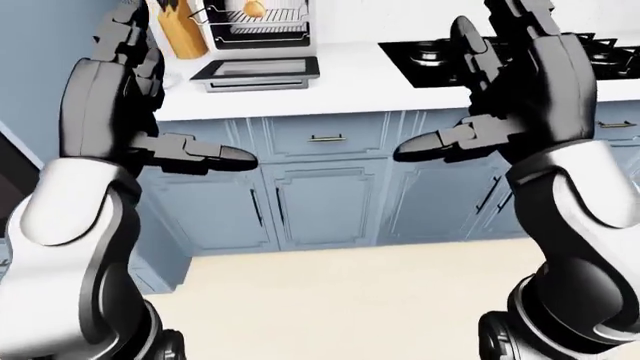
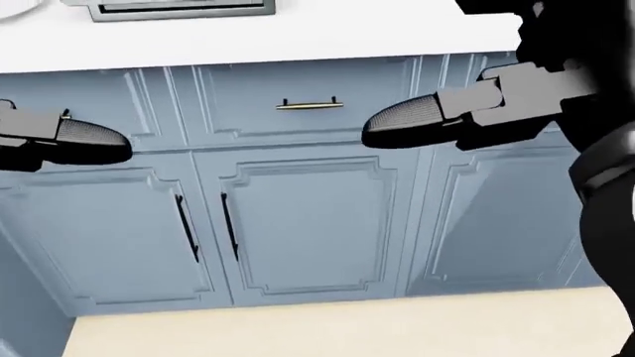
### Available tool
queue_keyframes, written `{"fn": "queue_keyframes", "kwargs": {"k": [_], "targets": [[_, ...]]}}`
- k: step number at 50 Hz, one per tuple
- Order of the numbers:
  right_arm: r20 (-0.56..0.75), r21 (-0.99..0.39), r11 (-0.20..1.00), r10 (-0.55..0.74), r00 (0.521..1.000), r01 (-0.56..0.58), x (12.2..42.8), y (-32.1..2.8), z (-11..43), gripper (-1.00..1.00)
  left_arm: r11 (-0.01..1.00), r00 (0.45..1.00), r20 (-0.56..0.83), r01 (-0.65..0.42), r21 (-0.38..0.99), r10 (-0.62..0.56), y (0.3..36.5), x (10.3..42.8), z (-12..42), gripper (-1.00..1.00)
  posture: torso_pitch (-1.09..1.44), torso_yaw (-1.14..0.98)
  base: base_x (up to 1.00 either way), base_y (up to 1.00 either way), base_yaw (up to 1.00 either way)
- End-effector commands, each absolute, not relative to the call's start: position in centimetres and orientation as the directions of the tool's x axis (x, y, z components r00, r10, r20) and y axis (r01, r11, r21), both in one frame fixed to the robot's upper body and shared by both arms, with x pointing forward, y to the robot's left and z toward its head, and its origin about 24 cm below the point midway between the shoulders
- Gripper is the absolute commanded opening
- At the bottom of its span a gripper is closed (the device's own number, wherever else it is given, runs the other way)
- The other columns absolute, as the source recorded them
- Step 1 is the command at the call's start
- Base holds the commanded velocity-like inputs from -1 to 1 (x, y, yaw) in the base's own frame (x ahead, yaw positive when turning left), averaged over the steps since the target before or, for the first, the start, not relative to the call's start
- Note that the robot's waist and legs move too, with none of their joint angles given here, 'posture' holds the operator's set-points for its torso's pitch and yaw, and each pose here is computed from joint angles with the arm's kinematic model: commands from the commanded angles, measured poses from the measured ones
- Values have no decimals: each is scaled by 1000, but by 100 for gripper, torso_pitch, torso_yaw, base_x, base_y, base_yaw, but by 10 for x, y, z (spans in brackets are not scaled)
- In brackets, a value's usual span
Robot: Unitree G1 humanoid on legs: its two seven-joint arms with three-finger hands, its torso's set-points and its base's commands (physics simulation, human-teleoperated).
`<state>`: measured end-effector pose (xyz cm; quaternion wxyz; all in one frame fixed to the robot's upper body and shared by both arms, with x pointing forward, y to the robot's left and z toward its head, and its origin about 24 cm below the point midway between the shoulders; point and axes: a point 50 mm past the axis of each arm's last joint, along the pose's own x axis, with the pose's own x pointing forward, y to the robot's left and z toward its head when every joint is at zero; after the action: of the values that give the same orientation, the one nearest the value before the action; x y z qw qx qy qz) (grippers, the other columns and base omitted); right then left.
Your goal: Pick the bread from the top rack and place it on the plate on the counter.
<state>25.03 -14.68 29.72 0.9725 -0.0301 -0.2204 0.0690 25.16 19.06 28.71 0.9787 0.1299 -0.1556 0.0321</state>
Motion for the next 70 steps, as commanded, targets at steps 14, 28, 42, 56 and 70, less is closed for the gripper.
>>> {"fn": "queue_keyframes", "kwargs": {"k": [14,28,42,56,70], "targets": [[500,-86,990,138,855,-109,241,-147,312,100,956,921,390,-119,267,5,188,244,300,100,0,0,38,22,0],[515,-85,990,141,846,-114,235,-146,318,100,952,914,405,-134,275,12,190,241,305,100,0,0,38,25,0],[536,-90,988,157,829,-129,231,-141,327,100,946,903,430,-157,282,22,190,231,315,100,0,0,26,20,0],[559,-107,984,176,810,-140,225,-139,336,100,941,895,445,-178,287,34,193,228,319,100,0,0,1,31,0],[573,-117,982,188,798,-147,221,-136,340,100,941,890,453,-186,283,40,194,226,319,100,0,0,7,22,0]]}}
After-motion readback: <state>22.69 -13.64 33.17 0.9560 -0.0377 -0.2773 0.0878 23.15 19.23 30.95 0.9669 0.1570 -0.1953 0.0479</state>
